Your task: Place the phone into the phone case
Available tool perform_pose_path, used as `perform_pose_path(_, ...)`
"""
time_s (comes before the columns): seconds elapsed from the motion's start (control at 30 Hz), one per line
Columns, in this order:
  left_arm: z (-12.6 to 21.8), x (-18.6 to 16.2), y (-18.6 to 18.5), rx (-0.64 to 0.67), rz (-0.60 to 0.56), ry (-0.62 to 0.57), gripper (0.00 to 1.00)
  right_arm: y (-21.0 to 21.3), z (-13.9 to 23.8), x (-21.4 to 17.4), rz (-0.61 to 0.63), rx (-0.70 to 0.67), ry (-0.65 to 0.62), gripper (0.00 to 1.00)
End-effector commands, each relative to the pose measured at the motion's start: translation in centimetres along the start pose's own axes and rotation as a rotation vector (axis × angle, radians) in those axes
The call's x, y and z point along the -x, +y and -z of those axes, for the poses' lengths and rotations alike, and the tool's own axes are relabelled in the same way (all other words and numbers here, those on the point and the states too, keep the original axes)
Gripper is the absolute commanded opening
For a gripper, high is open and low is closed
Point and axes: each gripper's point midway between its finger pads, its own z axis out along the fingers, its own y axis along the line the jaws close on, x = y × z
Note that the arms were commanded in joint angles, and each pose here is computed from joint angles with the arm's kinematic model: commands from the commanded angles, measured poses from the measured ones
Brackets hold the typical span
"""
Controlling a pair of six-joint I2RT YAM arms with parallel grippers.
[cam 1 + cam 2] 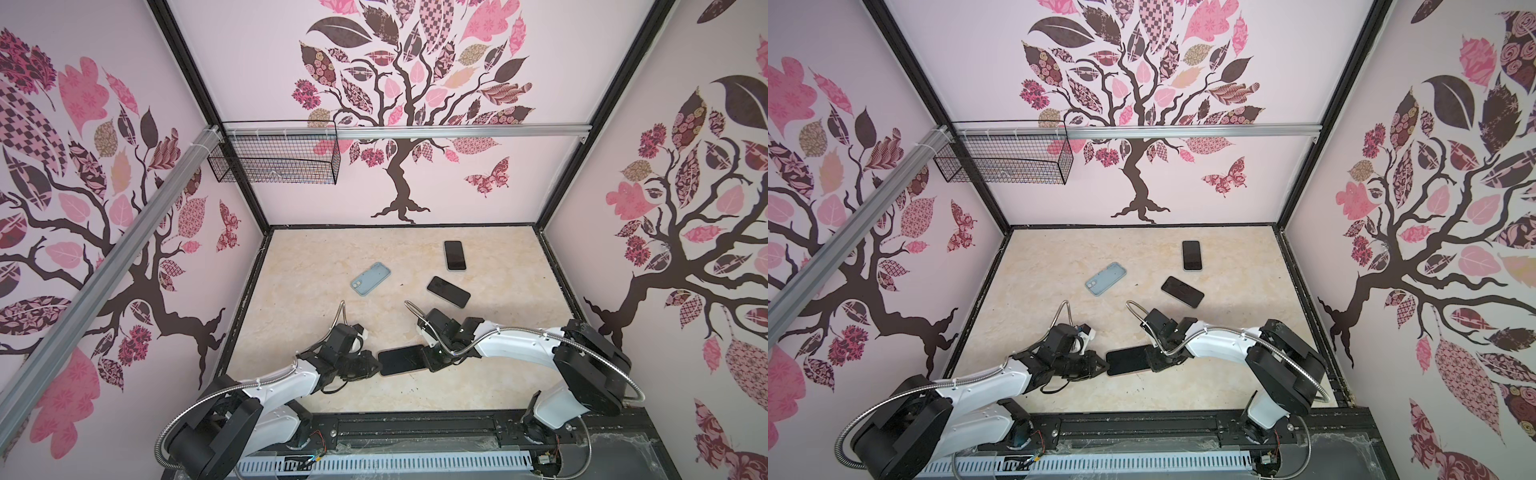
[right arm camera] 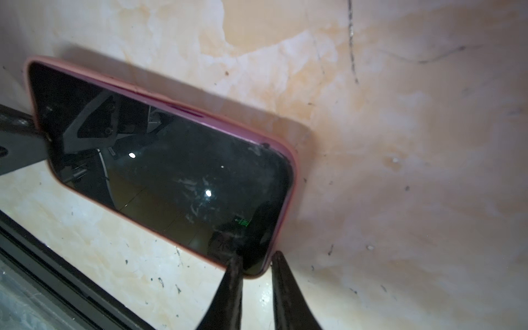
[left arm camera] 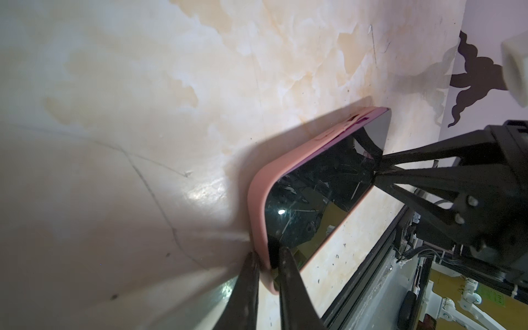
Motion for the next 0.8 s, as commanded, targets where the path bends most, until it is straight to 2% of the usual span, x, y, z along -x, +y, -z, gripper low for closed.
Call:
perform_pose_path(0.0,0.3,0.9,0.2,0.043,-0.021,-0.036,0.17,0.2,0.9,1.4,0.002,0.046,-0.052,0.24)
perform_pose_path(0.1,0.6,1.8,-0.4,0.047,-0.031,-0.058,0.2,0.4,2.2,2.6,-0.023,0.127,-0.086,0.25)
perform_pose_path(0.2,0.8,2.3,-0.7,0.057,-0.036,-0.069,0.32,0.3,3.1,3.3,-0.028,0.165,-0.112,0.25)
perform_pose_path(0.27,0.8,2.6,-0.7,0.062,-0.034,-0.073,0.37,0.2,3.5,3.8,-0.028,0.169,-0.13,0.26)
perform_pose_path(0.4,0.6,2.9,-0.7,0.065,-0.03,-0.07,0.37,0.0,3.5,4.5,-0.042,0.205,-0.142,0.26)
perform_pose_path(0.67,-0.2,3.4,-0.5,0.055,-0.018,-0.069,0.29,-0.2,1.9,5.0,-0.045,0.229,-0.111,0.24)
perform_pose_path(0.77,-0.3,3.4,-0.6,0.046,-0.015,-0.054,0.26,-0.3,1.3,4.9,-0.047,0.238,-0.092,0.2)
